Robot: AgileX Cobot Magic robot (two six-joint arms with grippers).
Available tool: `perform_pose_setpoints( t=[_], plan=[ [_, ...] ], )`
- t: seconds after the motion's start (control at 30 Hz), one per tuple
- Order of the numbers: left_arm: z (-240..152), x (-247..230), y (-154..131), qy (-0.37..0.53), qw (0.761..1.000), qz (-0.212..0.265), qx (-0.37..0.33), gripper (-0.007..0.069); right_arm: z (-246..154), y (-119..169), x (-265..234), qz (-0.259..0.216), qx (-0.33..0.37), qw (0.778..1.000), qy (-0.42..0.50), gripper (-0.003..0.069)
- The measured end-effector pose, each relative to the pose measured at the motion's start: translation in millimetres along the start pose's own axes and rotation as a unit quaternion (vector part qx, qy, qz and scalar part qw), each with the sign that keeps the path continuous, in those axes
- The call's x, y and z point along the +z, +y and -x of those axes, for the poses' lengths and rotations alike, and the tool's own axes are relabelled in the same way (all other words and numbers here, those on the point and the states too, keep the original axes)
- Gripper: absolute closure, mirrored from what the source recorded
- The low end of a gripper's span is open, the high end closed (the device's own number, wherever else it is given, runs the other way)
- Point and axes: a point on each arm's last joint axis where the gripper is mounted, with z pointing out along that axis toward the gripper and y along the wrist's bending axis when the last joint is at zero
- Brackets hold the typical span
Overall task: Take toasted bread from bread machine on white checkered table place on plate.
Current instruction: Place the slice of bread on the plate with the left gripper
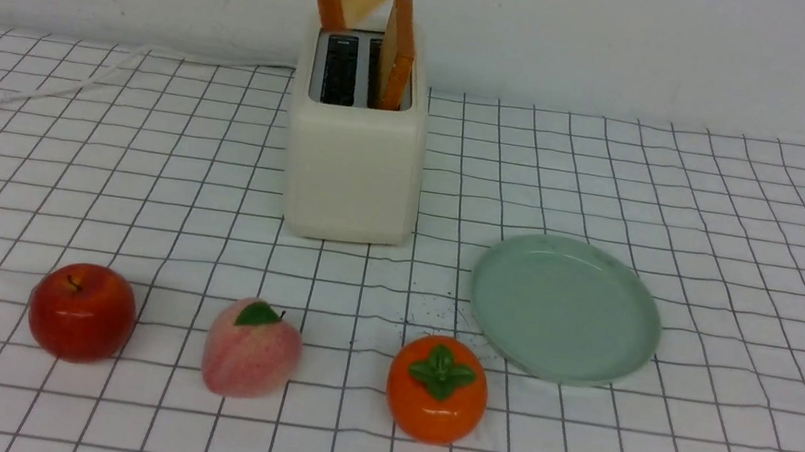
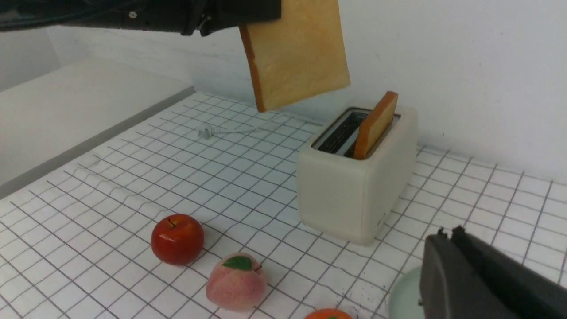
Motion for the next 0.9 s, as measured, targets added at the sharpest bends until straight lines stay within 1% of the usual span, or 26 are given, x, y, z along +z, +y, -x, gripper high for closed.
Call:
perform_pose_setpoints(
  t=[0.07, 0.13, 0.17, 0.2, 0.27, 0.4, 0.43, 0.5, 0.7, 0.9],
  plan=[
    [-21, 14, -22, 0.047, 0.998, -0.038, 0.027, 0.0522, -2, 0, -2, -0.01, 0.004, 1.0, 0.012, 0.0659],
    [-37, 27, -40, 0.072, 0.994, -0.069, 0.048, 0.0522, -4, 0, -6, -0.021, 0.012, 0.999, 0.027, 0.0659],
    [-51, 38, -54, 0.089, 0.99, -0.091, 0.055, 0.0522, -5, 1, -9, -0.029, 0.014, 0.999, 0.042, 0.0659],
    [-53, 39, -56, 0.092, 0.99, -0.095, 0.056, 0.0522, -5, 1, -10, -0.031, 0.016, 0.998, 0.043, 0.0659],
    [-76, 59, -69, 0.12, 0.985, -0.117, 0.051, 0.0522, -10, 2, -16, -0.044, 0.03, 0.995, 0.085, 0.0659],
    [-102, 97, -70, 0.151, 0.981, -0.123, 0.018, 0.0522, -22, 1, -23, -0.071, 0.045, 0.984, 0.159, 0.0659],
    [-103, 99, -70, 0.152, 0.981, -0.122, 0.017, 0.0522, -23, 1, -24, -0.072, 0.044, 0.983, 0.162, 0.0659],
    [-113, 122, -68, 0.159, 0.98, -0.121, 0.002, 0.0522, -27, 1, -27, -0.081, 0.046, 0.978, 0.186, 0.0659],
    [-139, 162, -66, 0.202, 0.97, -0.131, -0.022, 0.0522, -28, 3, -30, -0.082, 0.047, 0.977, 0.19, 0.0659],
    [-166, 185, -57, 0.22, 0.967, -0.119, -0.044, 0.0522, -28, 3, -31, -0.081, 0.047, 0.977, 0.191, 0.0655]
  ],
)
